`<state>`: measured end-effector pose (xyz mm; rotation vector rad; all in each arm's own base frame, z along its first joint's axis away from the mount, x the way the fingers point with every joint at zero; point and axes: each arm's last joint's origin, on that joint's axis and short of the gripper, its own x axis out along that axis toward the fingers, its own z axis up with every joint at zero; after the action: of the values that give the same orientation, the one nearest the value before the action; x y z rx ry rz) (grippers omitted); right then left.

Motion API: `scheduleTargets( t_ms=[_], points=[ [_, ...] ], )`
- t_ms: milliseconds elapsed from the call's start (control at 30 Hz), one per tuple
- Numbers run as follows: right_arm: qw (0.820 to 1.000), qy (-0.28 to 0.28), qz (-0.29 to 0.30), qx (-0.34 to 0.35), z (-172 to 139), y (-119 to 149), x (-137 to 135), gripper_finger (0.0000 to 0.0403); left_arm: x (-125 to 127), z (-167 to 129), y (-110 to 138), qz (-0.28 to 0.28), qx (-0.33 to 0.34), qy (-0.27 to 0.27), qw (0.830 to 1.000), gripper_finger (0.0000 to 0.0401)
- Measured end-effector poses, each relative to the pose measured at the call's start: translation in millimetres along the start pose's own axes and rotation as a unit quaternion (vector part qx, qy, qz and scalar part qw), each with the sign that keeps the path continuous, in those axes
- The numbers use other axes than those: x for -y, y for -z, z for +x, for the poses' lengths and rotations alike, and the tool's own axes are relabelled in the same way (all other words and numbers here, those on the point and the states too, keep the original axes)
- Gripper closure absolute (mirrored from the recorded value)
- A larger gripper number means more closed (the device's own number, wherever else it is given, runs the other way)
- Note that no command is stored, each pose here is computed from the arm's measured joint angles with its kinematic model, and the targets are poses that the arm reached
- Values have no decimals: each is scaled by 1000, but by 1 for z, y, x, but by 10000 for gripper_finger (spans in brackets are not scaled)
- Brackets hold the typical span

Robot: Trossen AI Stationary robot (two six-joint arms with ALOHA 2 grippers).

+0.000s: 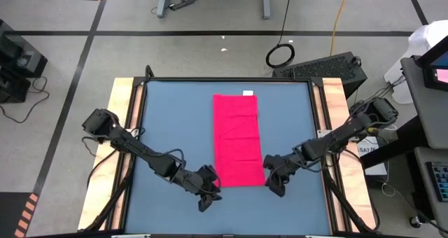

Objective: Roll towel
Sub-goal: Roll the red towel

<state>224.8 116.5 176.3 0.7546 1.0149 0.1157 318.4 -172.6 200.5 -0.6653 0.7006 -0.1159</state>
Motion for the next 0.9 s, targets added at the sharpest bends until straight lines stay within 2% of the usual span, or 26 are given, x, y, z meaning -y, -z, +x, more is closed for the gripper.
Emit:
scheduleTargets(
  t_ms=[133,233,400,600,767,900],
  points=[
    [997,9,-71,-2,0,5,-2,395,14,-5,-13,43,-6,-19,999,235],
    [996,26,-87,-13,1,9,0,376,22,-9,-20,66,-11,-33,997,235],
    [995,51,-88,6,1,12,1,330,24,-12,-24,73,-8,-72,995,235],
    [985,64,-162,-5,4,21,-1,271,18,-13,-20,77,-29,-103,991,235],
    [976,94,-195,19,6,22,-1,240,16,-13,-18,77,-41,-106,991,231],
    [969,102,-223,20,10,22,0,218,17,-13,-17,77,-50,-99,991,201]
  ],
)
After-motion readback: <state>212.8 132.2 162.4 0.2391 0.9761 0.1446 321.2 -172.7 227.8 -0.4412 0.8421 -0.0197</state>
